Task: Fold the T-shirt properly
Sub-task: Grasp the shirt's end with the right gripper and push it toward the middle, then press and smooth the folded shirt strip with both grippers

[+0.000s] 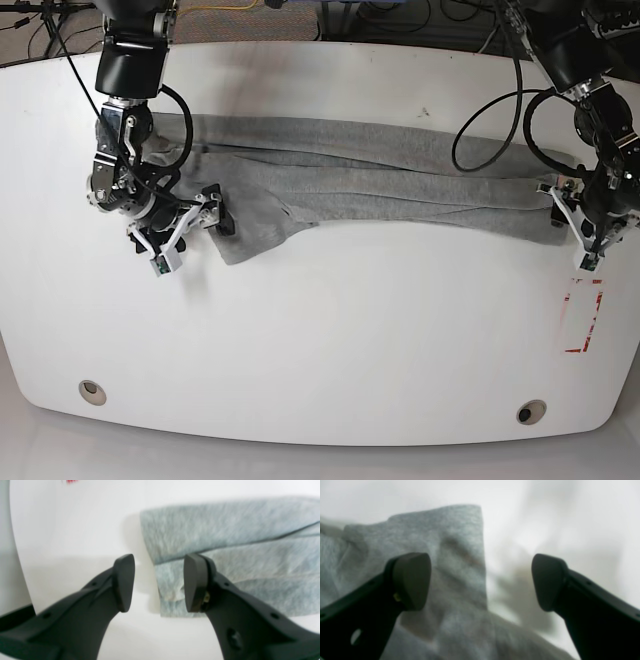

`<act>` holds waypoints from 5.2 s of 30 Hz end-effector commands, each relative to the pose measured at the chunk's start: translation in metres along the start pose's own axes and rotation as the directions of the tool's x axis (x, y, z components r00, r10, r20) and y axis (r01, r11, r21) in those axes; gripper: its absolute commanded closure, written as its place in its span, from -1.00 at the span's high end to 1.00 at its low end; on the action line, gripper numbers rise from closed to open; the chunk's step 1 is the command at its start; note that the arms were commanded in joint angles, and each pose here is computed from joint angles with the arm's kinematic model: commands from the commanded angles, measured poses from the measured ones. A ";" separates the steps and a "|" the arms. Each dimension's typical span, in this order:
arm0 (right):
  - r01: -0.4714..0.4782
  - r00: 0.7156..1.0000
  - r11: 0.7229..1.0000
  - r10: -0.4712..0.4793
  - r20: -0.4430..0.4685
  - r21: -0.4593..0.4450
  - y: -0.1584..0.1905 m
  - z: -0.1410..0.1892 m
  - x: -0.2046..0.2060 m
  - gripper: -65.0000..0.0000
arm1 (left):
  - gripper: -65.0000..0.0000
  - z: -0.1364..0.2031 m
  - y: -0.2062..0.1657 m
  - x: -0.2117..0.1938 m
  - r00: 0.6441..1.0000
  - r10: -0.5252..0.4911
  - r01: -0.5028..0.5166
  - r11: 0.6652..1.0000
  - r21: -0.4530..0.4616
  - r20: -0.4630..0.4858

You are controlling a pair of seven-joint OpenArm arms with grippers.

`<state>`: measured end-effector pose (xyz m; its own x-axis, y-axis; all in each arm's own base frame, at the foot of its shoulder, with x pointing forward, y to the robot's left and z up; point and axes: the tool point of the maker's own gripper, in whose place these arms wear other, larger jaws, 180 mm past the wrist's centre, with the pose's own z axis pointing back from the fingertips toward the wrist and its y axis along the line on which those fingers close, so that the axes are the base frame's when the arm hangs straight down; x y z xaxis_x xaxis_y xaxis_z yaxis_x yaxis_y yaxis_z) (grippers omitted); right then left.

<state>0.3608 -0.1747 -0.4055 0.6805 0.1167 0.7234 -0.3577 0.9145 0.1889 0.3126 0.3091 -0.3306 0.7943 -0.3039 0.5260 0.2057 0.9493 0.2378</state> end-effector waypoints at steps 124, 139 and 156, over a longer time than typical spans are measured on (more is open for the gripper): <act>-0.419 0.899 0.908 0.414 -0.142 -0.006 0.092 0.067 -0.046 -0.63 | -0.21 -0.005 -0.061 -0.003 0.972 0.012 0.012 0.995 -0.103 0.233; -0.287 0.946 0.958 0.283 -0.160 -0.001 0.059 0.037 -0.084 -0.62 | -0.51 -0.038 -0.071 -0.044 0.991 0.026 -0.003 0.985 -0.175 0.132; -0.287 0.948 0.958 0.282 -0.149 -0.013 0.040 0.026 -0.070 -0.62 | -0.51 -0.035 -0.077 -0.075 0.998 0.013 -0.001 0.982 -0.186 0.063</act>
<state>0.2836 -0.1419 -0.4247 0.6130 0.3751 0.6954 -0.5331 0.8460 0.0135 0.2647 0.2535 -0.4161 0.7381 -0.2591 0.6230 0.2992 0.9533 0.0420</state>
